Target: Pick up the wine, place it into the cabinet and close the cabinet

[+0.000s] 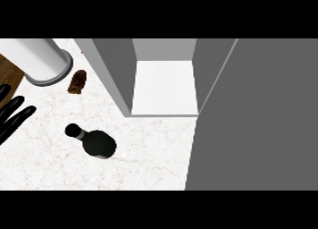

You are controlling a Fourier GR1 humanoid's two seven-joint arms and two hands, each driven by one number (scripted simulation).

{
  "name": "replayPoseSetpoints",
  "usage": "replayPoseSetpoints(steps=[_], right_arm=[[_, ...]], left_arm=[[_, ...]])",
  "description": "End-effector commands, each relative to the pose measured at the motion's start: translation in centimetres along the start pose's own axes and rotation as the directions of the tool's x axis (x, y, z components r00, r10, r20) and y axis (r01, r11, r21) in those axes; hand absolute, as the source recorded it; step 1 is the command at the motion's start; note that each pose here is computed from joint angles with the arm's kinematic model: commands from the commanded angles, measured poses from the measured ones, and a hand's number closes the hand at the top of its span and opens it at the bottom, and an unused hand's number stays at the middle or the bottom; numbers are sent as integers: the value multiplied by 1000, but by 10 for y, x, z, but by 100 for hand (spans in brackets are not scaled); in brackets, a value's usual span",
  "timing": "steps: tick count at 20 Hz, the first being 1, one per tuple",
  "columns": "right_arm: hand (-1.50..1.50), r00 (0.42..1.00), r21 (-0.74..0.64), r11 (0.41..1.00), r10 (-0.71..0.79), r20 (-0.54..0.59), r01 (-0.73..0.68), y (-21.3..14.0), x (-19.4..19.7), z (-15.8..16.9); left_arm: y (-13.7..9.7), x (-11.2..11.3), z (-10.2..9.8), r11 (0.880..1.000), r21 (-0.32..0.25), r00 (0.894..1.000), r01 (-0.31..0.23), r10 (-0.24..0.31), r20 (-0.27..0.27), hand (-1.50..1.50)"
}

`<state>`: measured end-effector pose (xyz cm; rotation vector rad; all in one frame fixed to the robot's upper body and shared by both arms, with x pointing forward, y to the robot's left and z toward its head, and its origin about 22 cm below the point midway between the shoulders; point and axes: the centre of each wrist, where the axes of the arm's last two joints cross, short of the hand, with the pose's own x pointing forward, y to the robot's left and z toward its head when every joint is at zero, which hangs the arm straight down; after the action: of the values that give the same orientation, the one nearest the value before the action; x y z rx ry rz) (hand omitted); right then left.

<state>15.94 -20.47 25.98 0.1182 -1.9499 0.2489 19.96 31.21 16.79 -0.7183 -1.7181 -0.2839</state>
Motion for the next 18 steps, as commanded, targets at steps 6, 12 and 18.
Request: replayPoseSetpoints(steps=[6, 12, 18], right_arm=[[-150, 998, 53, 998, -19, 52, 16, 0, 28, 26], [-150, 997, 43, 999, -33, 63, 30, -5, 33, 11], [-150, 997, 67, 996, -58, 53, 54, 8, 33, 22]], left_arm=[[26, -25, 8, 997, 68, 999, 37, -36, -10, -150], [21, -49, -19, 995, 63, 996, 72, -68, -64, -150], [40, -86, 6, 992, 97, 992, 76, -65, -111, -150]])
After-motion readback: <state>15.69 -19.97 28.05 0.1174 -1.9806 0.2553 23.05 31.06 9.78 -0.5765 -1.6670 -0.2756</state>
